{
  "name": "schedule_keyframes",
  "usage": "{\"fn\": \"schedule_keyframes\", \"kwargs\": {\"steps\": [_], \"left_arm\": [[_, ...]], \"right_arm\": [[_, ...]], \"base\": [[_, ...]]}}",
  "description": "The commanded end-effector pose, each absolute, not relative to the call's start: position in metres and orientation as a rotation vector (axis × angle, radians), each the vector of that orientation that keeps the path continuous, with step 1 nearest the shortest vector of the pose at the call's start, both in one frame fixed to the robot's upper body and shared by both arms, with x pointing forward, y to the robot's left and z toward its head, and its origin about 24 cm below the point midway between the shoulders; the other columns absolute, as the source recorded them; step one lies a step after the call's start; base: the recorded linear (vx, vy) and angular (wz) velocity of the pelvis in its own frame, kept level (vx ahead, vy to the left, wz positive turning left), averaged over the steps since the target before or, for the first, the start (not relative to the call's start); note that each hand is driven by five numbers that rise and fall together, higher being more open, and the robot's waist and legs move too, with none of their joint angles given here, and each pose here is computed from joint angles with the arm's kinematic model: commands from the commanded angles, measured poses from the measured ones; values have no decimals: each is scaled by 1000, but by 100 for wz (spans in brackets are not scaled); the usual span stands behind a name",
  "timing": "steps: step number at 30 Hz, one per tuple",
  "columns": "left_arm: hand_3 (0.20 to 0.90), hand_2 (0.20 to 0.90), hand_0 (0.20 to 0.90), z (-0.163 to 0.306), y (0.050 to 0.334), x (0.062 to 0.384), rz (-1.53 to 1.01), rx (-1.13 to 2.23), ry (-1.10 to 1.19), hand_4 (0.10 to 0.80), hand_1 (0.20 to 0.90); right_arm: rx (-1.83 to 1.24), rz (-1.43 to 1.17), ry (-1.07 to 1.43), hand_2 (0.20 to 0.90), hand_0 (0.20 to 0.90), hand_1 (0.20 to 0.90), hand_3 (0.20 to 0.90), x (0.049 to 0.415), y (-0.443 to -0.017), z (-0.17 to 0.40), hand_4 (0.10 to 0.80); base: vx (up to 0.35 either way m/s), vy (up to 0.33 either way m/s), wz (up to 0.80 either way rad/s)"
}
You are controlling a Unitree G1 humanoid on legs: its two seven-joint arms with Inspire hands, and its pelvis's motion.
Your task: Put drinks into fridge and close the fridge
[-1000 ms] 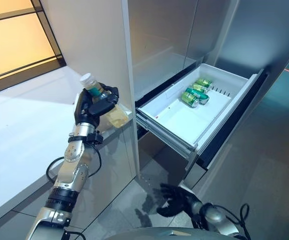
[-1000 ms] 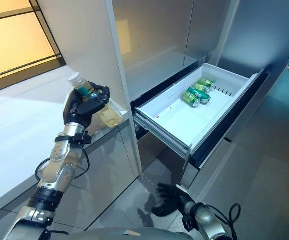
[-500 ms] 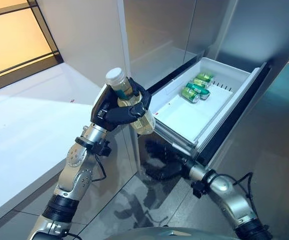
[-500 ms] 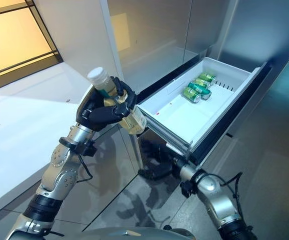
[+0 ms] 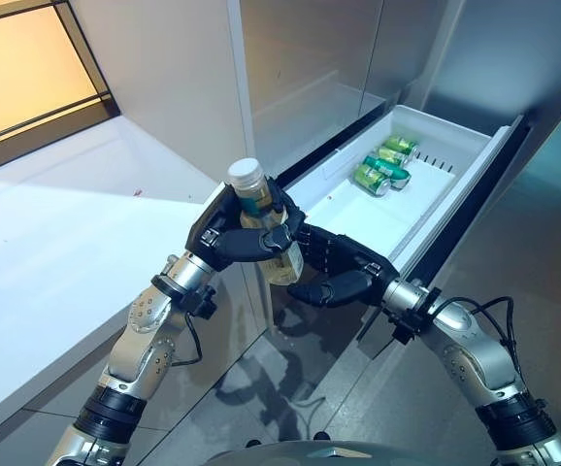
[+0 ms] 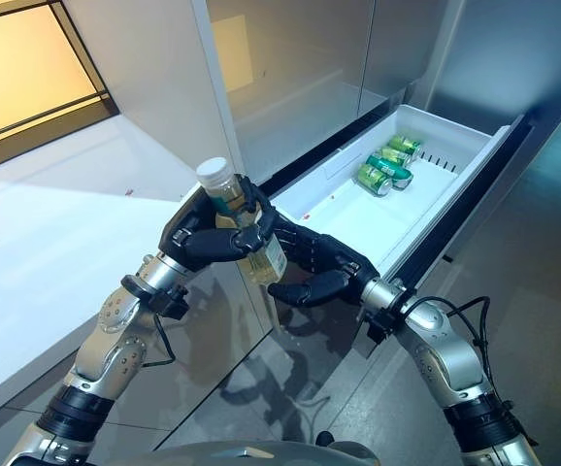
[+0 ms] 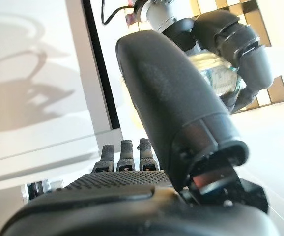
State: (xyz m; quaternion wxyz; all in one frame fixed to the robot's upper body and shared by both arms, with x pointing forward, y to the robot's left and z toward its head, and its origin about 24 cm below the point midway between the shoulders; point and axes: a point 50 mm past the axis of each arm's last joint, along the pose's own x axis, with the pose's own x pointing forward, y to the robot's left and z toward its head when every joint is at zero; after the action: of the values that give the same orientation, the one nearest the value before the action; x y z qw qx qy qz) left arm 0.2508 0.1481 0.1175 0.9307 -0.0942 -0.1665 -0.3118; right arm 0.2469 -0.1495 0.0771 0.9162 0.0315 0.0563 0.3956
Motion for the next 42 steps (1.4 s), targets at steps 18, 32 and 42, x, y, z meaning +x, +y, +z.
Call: {"fn": "schedule_keyframes", "kwargs": {"steps": [18, 32, 42], "left_arm": [[200, 300, 300, 175, 121, 270, -727, -125, -582, 100, 300], [200, 300, 300, 187, 84, 249, -1069, -354, -713, 100, 300], [200, 300, 300, 184, 70, 241, -1245, -395, -665, 100, 300]], "right_arm": [[49, 1130, -169, 900, 900, 900, 900, 253, -111, 158, 800], [525, 1193, 108, 521, 521, 521, 458, 240, -70, 124, 358], [629, 1190, 228, 300, 300, 300, 200, 235, -61, 116, 100]], "base": [[0, 0, 0], [0, 0, 0], [0, 0, 0]]}}
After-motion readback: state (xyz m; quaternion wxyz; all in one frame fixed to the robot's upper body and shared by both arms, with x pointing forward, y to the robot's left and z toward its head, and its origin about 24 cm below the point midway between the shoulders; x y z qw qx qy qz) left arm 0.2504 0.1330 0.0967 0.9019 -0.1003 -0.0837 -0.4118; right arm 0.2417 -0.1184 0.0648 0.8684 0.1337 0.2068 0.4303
